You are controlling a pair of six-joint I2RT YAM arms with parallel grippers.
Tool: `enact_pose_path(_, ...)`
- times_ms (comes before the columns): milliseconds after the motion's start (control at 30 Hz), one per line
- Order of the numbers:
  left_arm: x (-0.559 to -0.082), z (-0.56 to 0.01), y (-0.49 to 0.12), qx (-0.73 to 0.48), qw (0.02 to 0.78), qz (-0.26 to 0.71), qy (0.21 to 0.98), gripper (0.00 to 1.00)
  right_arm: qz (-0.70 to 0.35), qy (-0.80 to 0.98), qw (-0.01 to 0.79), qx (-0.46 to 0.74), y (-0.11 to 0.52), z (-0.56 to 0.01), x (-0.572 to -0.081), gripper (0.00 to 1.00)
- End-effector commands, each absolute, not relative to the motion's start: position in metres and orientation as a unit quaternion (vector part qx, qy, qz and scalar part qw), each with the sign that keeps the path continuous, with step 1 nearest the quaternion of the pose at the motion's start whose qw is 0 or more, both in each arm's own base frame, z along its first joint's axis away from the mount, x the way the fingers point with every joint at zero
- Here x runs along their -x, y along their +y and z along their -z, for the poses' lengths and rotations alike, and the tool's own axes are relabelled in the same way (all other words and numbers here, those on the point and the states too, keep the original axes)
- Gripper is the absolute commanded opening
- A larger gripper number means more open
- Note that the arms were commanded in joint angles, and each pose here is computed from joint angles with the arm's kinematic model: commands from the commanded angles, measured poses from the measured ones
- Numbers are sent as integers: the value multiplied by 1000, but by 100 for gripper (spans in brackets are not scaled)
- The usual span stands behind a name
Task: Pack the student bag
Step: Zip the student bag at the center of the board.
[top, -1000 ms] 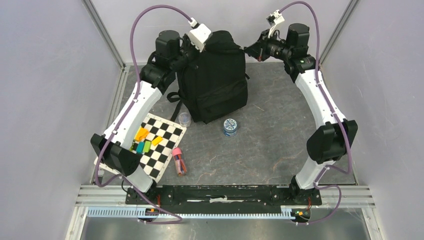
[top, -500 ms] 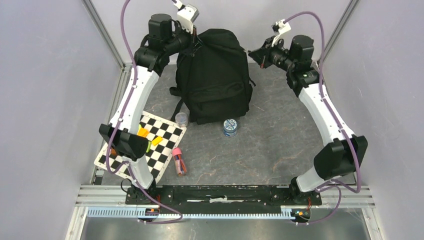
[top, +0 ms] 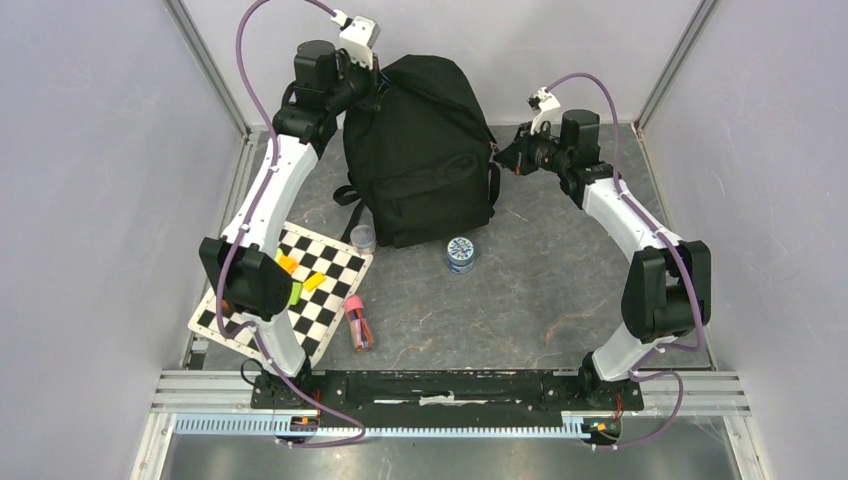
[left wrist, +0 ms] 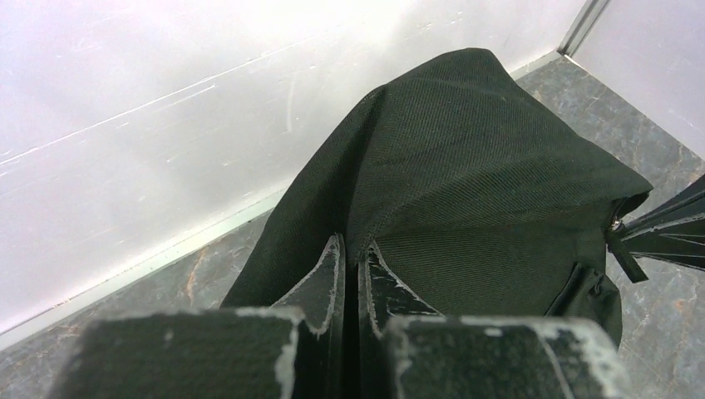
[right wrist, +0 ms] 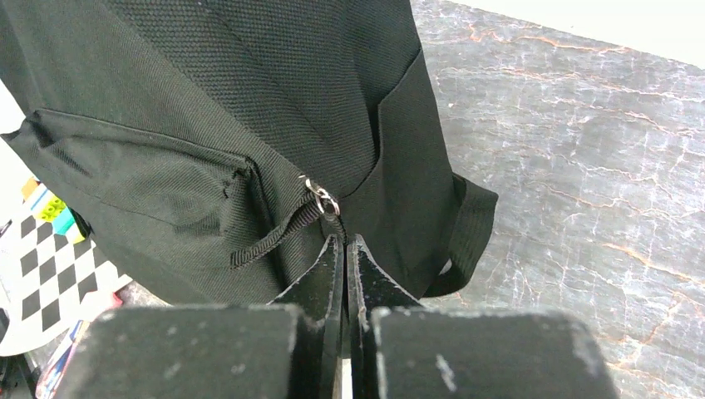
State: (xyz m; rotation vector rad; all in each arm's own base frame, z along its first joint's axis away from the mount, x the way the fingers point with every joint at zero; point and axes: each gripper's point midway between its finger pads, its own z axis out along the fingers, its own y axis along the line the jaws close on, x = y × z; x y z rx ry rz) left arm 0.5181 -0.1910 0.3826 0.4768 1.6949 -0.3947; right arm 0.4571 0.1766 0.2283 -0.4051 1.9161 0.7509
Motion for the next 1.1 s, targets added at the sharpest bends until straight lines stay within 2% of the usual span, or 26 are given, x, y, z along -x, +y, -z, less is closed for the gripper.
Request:
enact_pose_path(0, -514, -466, -149, -151, 720, 137, 664, 2, -303, 814, 466, 166, 167, -201, -443, 0)
enact_pose_path(67, -509, -465, -156, -165, 720, 152, 657, 2, -307, 805, 477, 173, 168, -212, -442, 2)
enact_pose_path(200, -516, -434, -155, -168, 701, 143, 678, 2, -302, 762, 541, 188, 168, -251, -434, 48)
enact_pose_path(267, -518, -407, -159, -176, 685, 148, 691, 2, -298, 745, 566, 190, 168, -259, -422, 62)
enact_pose_path(333, -518, -376, -164, -177, 671, 163, 702, 2, -302, 737, 573, 195, 173, -246, -404, 67)
enact_pose_path(500, -507, -328, -180, -174, 659, 197, 704, 2, -331, 709, 571, 246, 217, -216, -356, 72)
enact_pose_path(667, -508, -314, -192, -171, 645, 208, 715, 2, -365, 679, 577, 271, 266, -227, -350, 71)
enact_pose_path(767, -509, -314, -193, -169, 645, 210, 715, 2, -368, 685, 578, 248, 283, -218, -370, 69)
enact_pose_path(900, -512, -308, -198, -174, 636, 209, 722, 2, -335, 736, 554, 199, 292, -161, -417, 63)
enact_pose_path(1067, -505, -289, -220, -214, 611, 203, 734, 2, -305, 784, 510, 181, 302, -98, -453, 60)
